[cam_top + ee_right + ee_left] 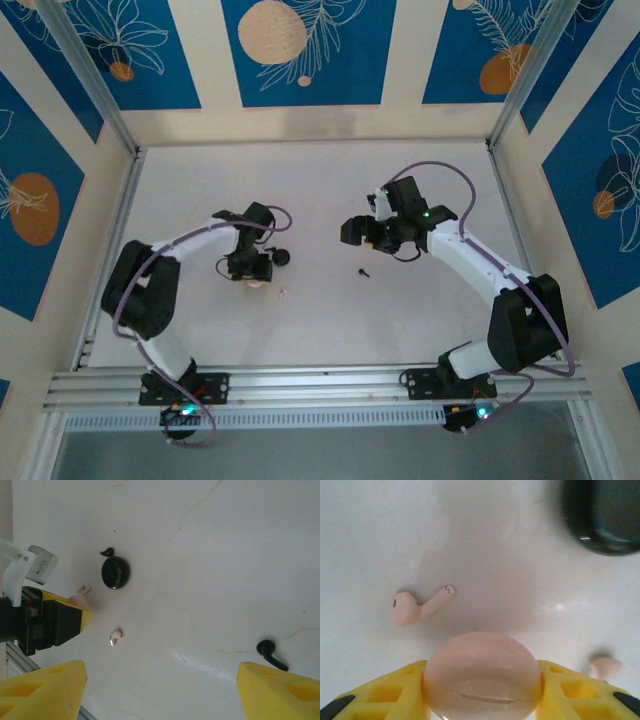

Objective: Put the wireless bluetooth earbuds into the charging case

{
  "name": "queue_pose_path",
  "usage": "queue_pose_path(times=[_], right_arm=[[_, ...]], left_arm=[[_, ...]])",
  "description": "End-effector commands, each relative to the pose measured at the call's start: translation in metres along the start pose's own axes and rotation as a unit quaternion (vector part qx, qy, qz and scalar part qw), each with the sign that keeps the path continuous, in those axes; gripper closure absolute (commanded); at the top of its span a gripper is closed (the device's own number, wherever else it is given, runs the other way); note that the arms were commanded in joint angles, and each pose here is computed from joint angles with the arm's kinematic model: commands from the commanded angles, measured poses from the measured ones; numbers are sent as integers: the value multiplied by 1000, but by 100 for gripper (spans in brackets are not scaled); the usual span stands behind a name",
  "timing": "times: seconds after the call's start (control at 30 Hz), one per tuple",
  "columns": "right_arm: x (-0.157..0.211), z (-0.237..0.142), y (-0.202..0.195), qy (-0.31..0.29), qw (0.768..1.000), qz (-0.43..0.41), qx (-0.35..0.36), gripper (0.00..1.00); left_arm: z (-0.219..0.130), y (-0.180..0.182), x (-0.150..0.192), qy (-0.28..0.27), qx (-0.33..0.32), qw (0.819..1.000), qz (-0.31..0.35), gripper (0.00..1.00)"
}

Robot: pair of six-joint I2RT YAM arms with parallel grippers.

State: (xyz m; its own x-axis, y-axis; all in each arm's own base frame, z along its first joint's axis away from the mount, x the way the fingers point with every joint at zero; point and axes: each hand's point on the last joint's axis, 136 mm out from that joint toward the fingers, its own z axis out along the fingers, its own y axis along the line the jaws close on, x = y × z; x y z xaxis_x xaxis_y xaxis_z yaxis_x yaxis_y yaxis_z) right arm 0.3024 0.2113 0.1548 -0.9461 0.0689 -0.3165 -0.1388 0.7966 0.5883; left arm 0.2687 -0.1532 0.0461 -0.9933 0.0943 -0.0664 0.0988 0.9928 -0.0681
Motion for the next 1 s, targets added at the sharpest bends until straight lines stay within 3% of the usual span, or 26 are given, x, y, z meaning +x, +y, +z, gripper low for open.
queue_pose_path(times=[0.0, 0.17, 0.23, 0.5, 0.67, 0.97], right_arm=[[-9, -21, 27, -21, 998, -14, -55, 20], [-6, -35, 40, 21, 993, -9, -114, 20], [-3, -39, 42, 38, 992, -14, -118, 27], [7, -36, 53, 56, 985, -10, -165, 39], [16, -34, 77, 73, 970, -30, -231, 44], [30, -1, 97, 123, 958, -41, -255, 53]], left_arm=[[-29, -12, -4, -53, 15, 996, 68, 60], [-60, -50, -9, -147, 81, 966, 194, 60], [-72, -63, -10, -180, 98, 948, 244, 61], [-107, -107, -14, -318, 147, 847, 399, 62], [-107, -117, -3, -333, 162, 814, 448, 62], [-110, -132, 13, -362, 167, 758, 516, 62]])
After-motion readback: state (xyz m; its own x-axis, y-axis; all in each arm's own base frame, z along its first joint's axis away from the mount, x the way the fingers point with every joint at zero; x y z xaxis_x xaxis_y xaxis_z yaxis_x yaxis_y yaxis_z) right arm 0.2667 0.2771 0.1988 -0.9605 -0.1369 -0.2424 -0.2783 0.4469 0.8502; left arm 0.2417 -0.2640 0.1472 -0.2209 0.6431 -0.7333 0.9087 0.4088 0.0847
